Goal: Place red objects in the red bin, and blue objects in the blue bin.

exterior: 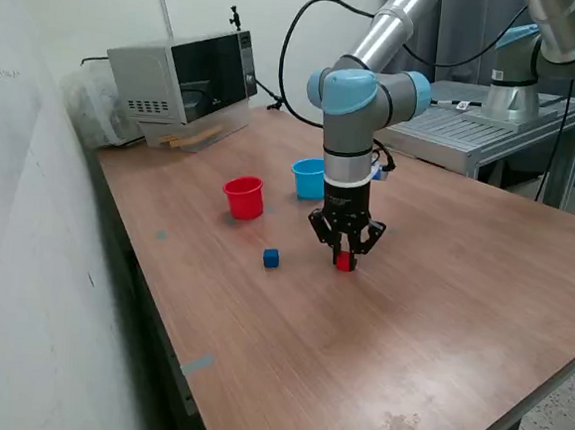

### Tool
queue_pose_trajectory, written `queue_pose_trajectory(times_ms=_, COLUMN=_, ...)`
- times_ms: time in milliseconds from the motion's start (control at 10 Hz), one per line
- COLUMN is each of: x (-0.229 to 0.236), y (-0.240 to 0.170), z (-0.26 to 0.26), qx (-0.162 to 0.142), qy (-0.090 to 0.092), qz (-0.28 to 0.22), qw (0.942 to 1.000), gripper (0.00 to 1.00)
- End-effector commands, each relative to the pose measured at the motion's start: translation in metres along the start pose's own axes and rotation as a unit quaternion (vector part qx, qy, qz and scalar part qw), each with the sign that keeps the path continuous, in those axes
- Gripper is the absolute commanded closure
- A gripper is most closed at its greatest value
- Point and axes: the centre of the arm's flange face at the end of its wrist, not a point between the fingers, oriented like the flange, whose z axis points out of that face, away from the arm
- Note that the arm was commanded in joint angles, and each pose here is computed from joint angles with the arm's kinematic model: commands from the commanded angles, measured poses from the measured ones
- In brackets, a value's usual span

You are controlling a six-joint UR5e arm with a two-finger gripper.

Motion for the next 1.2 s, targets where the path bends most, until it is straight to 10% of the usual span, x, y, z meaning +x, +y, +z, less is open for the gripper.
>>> queue_pose_trajectory(times_ms=0, x=-0.011, y=-0.001, z=-0.008, qx=0.014, qy=-0.052, qz=-0.002, qw=0.9986, gripper=1.00)
queue_pose_trajectory(times_ms=500, x=-0.048, y=-0.034, z=-0.113, qx=-0.008, qy=-0.100, qz=0.031, qw=0.9944, gripper=1.00)
queue_pose_trajectory(times_ms=1100, x=-0.101, y=-0.141, z=-0.163, qx=0.001, qy=-0.090, qz=0.097, qw=0.9913, gripper=1.00)
